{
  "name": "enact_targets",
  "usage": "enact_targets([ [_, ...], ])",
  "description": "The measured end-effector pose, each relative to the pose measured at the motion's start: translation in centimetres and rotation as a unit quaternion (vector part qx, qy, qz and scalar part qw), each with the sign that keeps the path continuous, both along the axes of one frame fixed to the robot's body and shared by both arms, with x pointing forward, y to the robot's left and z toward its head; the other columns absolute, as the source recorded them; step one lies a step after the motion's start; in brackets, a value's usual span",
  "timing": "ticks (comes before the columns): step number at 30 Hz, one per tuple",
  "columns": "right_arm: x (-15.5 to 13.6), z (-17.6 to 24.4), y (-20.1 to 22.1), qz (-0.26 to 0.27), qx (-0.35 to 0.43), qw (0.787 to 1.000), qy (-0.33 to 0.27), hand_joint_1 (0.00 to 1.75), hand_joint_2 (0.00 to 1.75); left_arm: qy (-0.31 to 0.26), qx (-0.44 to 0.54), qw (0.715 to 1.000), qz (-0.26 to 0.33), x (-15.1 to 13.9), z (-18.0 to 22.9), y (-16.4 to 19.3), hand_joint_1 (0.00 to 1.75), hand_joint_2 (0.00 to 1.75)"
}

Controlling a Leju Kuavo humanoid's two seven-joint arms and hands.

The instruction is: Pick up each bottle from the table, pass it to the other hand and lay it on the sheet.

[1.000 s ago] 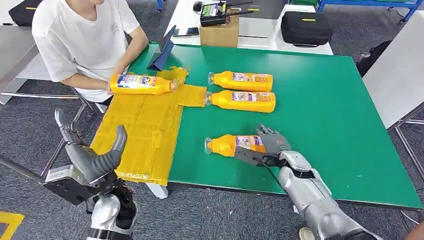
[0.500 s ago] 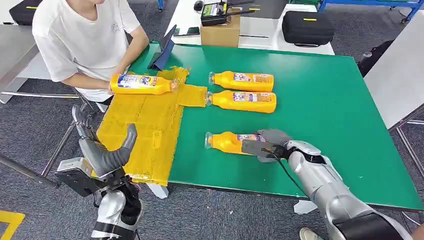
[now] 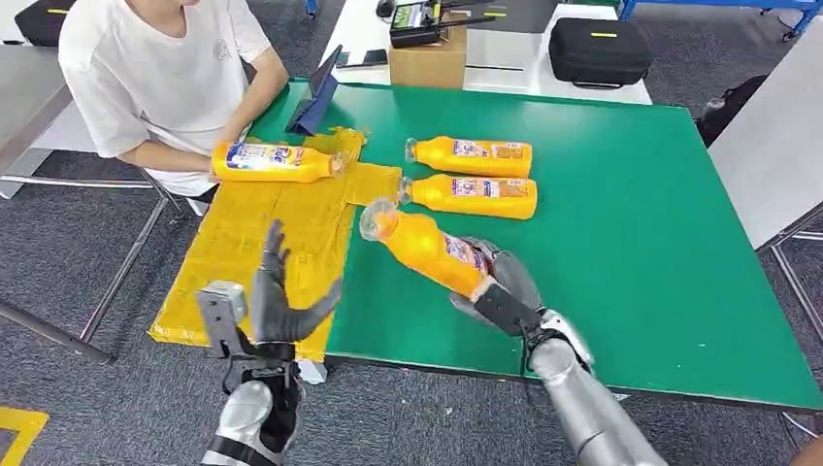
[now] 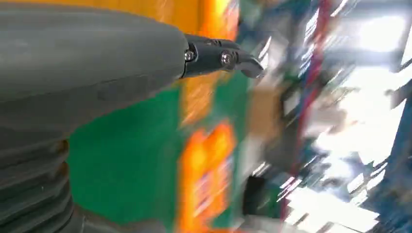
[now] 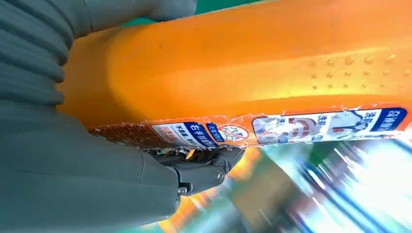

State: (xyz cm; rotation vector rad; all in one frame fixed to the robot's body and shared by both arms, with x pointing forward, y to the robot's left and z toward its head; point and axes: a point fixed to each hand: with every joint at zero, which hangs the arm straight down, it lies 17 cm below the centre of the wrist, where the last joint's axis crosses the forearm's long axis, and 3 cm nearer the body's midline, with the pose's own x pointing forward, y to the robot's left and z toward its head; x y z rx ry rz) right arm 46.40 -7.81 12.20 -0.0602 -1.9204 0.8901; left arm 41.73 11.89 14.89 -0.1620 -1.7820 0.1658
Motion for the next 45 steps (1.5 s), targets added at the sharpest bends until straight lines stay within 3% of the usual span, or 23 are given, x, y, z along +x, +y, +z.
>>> enact_targets([
  [4,-2.4,6.8,1.2,-0.001,0.069,0.994,-0.086,1.75,1.75,0.024,0.031,0.996,-0.081,-1.6,-3.1,-4.8,0.00,1.75],
  [11,-5.6,12.1,1.9,0.016,0.124,0.978,-0.166,1.75,1.75,0.017,0.069,0.982,-0.178,-4.1,-4.5,-9.4,0.00,1.75],
  [15,-7.0,10.6,5.0,0.063,0.106,0.983,-0.137,1.75,1.75,-0.017,0.034,0.979,-0.200,-5.1,-2.7,-10.3,0.00,1.75],
  [22,-10.7,4.0,11.3,0.137,0.028,0.987,-0.076,1.75,1.75,-0.075,-0.066,0.983,-0.157,-4.7,2.8,-7.9,0.00,1.75],
  [29,-12.3,2.5,13.4,0.152,0.006,0.986,-0.071,1.75,1.75,-0.072,-0.123,0.982,-0.121,-4.8,3.8,-5.8,0.00,1.75],
  [34,-12.4,2.2,13.7,0.153,0.002,0.986,-0.066,1.75,1.75,-0.061,-0.151,0.976,-0.143,-5.1,3.8,-6.2,0.00,1.75],
  [35,-12.5,2.2,13.7,0.153,0.002,0.986,-0.066,1.75,1.75,-0.060,-0.154,0.975,-0.145,-5.1,3.9,-6.3,0.07,1.75],
  [36,-12.5,2.2,13.7,0.154,0.003,0.986,-0.065,1.75,1.75,-0.059,-0.158,0.974,-0.150,-5.2,3.9,-6.4,1.75,1.75],
  [37,-12.5,2.2,13.7,0.153,0.003,0.986,-0.065,1.75,1.75,-0.055,-0.167,0.972,-0.159,-5.2,3.9,-6.6,1.75,1.75],
  [38,-12.4,2.1,13.7,0.153,0.003,0.986,-0.063,0.94,1.75,-0.051,-0.178,0.968,-0.170,-5.3,4.0,-6.9,1.75,1.75],
  [39,-12.4,2.0,13.6,0.152,0.004,0.986,-0.062,0.02,1.75,-0.047,-0.191,0.963,-0.184,-5.5,4.1,-7.2,1.75,1.75],
  [41,-12.4,2.0,13.5,0.152,0.005,0.986,-0.060,0.00,1.75,-0.043,-0.205,0.957,-0.200,-5.6,4.2,-7.5,1.75,1.75],
  [42,-12.5,1.9,13.5,0.153,0.007,0.987,-0.057,0.00,0.00,-0.041,-0.212,0.955,-0.205,-5.6,4.2,-7.6,1.75,1.75],
  [45,-12.8,1.5,13.5,0.152,0.013,0.987,-0.047,0.00,0.00,-0.038,-0.235,0.948,-0.212,-5.2,4.5,-7.4,1.75,1.75],
])
